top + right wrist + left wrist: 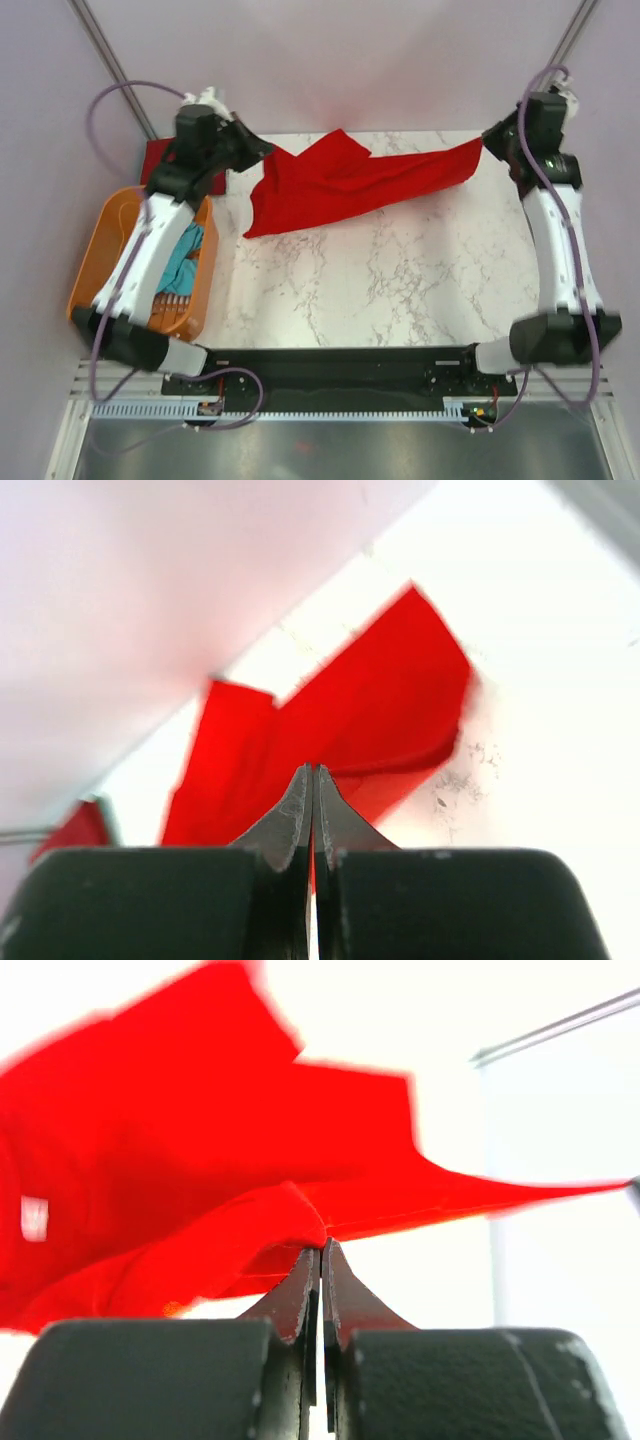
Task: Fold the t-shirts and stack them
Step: Flatten the tshirt out
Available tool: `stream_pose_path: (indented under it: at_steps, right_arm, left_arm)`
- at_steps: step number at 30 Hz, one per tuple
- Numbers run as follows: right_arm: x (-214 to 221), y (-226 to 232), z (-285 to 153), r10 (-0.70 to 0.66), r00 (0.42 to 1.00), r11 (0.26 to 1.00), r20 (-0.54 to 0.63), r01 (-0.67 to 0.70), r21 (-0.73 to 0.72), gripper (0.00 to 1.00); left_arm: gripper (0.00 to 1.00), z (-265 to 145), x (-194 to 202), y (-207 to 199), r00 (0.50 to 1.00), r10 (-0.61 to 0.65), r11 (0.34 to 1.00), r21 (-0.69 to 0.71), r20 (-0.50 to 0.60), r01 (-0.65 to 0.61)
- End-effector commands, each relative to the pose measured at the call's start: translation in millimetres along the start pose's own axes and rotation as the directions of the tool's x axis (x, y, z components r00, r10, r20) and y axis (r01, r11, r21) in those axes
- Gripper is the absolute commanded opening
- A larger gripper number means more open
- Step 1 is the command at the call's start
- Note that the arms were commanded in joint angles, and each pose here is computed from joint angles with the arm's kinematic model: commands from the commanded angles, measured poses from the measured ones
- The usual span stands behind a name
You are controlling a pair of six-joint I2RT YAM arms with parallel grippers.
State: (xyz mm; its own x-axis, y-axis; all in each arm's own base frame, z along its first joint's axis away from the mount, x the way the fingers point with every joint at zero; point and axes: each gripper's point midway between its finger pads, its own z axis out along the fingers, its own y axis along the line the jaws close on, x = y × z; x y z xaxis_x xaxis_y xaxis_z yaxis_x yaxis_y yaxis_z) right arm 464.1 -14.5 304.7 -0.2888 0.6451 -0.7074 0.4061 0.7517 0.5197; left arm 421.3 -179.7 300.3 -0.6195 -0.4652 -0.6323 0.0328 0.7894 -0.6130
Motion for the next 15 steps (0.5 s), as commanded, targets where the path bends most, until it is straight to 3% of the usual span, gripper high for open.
stream_pose_path:
  at_steps: [1, 3, 4, 8, 11, 15]
  right_arm:
    - [-27, -25, -91, 0.009, 0.996, 0.997, 0.091, -0.016, 0.074, 0.00]
    - [-45, -23, -144, 0.014, 0.988, 0.999, 0.157, -0.020, 0.035, 0.00]
    - [-50, -19, -162, 0.016, 0.984, 1.000, 0.177, -0.019, 0.013, 0.00]
    - [-62, -1, -247, 0.040, 0.968, 0.992, 0.249, -0.010, -0.124, 0.00]
    - [-66, 5, -304, 0.082, 0.951, 0.978, 0.300, -0.020, -0.206, 0.00]
    - [-67, 8, -365, 0.146, 0.926, 0.954, 0.348, -0.038, -0.299, 0.00]
  left_arm:
    - [0.02, -110, -39, -45, 0.976, 0.051, 0.990, 0.117, 0.212, -0.077]
    - [0.02, -153, -49, -62, 0.955, 0.048, 0.981, 0.165, 0.293, -0.100]
    - [0.02, -196, -55, -75, 0.928, 0.040, 0.969, 0.211, 0.370, -0.125]
    - [0.02, -300, -60, -99, 0.848, -0.014, 0.929, 0.321, 0.530, -0.185]
    - [0.02, -362, -51, -105, 0.793, -0.059, 0.897, 0.381, 0.606, -0.224]
    - [0.02, -407, -39, -113, 0.765, -0.072, 0.857, 0.432, 0.640, -0.281]
